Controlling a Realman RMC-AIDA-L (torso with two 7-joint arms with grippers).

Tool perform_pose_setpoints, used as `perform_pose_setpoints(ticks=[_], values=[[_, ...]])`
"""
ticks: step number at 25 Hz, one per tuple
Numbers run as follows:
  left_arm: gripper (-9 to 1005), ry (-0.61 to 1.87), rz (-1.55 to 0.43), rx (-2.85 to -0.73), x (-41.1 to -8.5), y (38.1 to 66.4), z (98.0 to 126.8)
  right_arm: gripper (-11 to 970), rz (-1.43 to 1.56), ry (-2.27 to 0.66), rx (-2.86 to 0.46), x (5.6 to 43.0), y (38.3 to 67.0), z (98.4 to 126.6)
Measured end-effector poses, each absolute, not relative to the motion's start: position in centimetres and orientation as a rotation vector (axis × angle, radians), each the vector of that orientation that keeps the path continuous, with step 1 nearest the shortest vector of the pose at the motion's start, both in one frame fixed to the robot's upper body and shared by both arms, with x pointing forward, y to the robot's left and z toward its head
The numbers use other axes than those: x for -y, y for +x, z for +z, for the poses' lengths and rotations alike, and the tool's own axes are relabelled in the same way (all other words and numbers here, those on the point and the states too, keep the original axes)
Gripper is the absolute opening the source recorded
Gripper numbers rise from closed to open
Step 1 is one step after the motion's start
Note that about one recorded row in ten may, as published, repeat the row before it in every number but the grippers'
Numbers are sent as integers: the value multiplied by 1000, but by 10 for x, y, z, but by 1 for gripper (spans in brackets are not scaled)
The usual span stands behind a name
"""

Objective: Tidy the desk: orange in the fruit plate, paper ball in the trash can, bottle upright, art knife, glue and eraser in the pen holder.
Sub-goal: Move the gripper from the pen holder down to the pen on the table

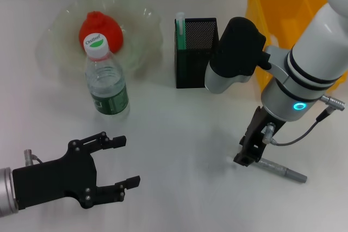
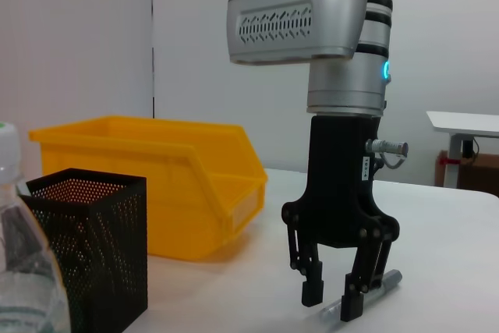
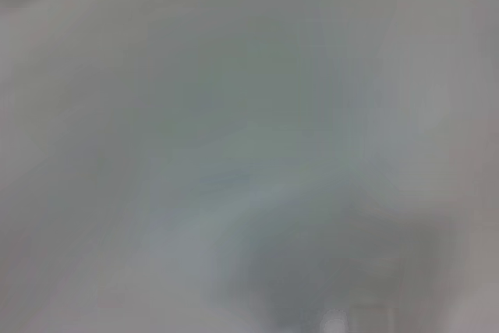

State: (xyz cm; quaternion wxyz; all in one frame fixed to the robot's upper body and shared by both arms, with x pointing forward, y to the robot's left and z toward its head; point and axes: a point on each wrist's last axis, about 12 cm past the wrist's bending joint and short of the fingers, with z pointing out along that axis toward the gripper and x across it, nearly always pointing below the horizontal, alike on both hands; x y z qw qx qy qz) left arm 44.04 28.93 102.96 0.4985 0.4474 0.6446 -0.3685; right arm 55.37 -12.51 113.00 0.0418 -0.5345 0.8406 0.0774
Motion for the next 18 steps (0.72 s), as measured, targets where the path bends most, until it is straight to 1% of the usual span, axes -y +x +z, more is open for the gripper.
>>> perform_pose_setpoints(ticks=[3,8,18], values=[[813,1083,-892,-1560,-289,441,1030,387,234,-1642,-2575,125,553,1129],[812,1084,-891,-1560,-289,441,1030,383,230,-1646,-2580,125,553,1128],[813,1084,-895,-1558,-287,441,1029,230,213,-1644,-2605,128,553,1125]])
